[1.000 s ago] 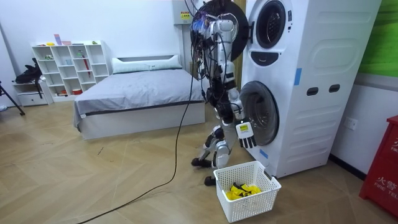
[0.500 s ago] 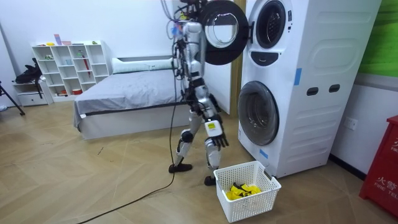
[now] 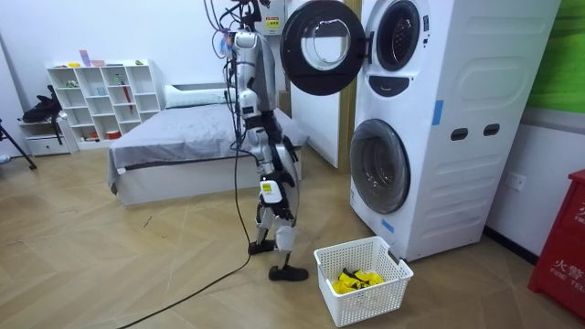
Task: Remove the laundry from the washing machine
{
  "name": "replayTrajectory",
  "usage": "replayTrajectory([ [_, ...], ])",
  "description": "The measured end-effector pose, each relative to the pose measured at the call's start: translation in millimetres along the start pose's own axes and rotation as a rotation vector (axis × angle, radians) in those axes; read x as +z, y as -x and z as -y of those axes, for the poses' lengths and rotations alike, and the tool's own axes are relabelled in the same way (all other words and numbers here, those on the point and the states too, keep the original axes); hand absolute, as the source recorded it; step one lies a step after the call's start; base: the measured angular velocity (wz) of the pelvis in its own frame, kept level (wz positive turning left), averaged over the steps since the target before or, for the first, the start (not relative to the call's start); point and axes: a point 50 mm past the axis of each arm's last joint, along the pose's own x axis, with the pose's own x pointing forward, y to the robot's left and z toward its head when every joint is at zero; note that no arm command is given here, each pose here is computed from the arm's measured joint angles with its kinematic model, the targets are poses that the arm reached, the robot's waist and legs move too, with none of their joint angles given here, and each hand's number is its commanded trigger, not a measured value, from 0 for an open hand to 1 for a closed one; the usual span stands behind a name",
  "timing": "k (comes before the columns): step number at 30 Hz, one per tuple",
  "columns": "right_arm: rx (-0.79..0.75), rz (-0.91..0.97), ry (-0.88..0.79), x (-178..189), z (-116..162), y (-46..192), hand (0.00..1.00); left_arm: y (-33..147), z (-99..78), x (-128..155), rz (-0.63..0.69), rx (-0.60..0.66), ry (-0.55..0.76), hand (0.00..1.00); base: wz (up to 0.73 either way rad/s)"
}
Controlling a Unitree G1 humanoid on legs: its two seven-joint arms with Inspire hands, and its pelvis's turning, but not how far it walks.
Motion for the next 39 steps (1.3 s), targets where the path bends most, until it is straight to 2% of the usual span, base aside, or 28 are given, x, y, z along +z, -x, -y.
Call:
replayTrajectory([
  [4,-0.001,0.012,0.018,3.5,-0.8,-0.3,0.00,0.8,-12.6,-9.0,-0.028,0.079,0.155,0.00,-0.18],
  [6,-0.009,0.017,0.027,4.6,0.7,-0.2,0.00,-0.6,-27.9,-1.3,-0.010,0.151,0.270,0.00,0.02],
  [8,-0.027,0.052,0.015,13.8,4.9,0.1,0.00,-0.1,-61.7,35.2,0.130,0.267,0.413,0.00,0.05],
  [9,-0.029,0.075,0.034,22.4,7.0,-0.1,0.00,3.9,-83.4,54.0,0.218,0.328,0.443,0.00,0.07],
  [10,-0.034,0.085,0.037,25.7,8.5,0.1,0.00,7.7,-94.0,65.0,0.271,0.359,0.459,0.00,0.10],
  [11,-0.045,0.109,0.024,33.1,12.1,0.6,0.00,15.3,-112.4,83.4,0.370,0.412,0.485,0.00,0.08],
  [12,-0.050,0.120,0.018,35.9,14.3,1.1,0.00,18.8,-120.7,92.0,0.411,0.435,0.495,0.00,0.17],
  [15,-0.073,0.149,-0.010,38.2,24.8,3.9,0.00,51.7,-157.6,132.6,0.645,0.563,0.583,0.00,0.20],
  [20,-0.066,0.140,-0.004,31.4,28.7,5.5,0.00,90.9,-180.5,160.9,0.857,0.651,0.632,0.00,0.09],
  [21,-0.064,0.141,-0.003,31.8,28.6,5.5,0.00,96.3,-182.1,164.7,0.886,0.657,0.634,0.00,0.15],
  [23,-0.059,0.147,-0.001,34.1,27.3,5.3,0.00,120.1,-187.4,180.3,1.011,0.670,0.639,0.00,0.13],
  [27,-0.056,0.143,0.005,34.2,25.4,4.8,0.00,137.1,-186.1,192.5,1.100,0.669,0.612,0.00,0.16],
  [31,-0.040,0.103,0.020,28.8,19.6,2.8,0.00,158.3,-176.9,210.2,1.204,0.620,0.596,0.00,0.13],
  [33,-0.014,0.086,0.045,26.4,12.7,1.6,0.00,170.5,-164.5,218.5,1.262,0.567,0.582,0.00,0.15],
  [35,0.021,0.061,0.092,22.2,2.5,0.0,0.00,188.4,-135.5,230.1,1.359,0.433,0.564,0.00,0.10],
  [36,0.033,0.058,0.100,22.6,-2.9,-1.0,0.00,193.0,-118.0,235.7,1.390,0.361,0.518,0.00,0.11],
  [39,0.062,0.061,0.127,26.1,-13.5,-2.8,0.00,195.7,-98.7,240.8,1.409,0.279,0.484,0.00,0.08],
])
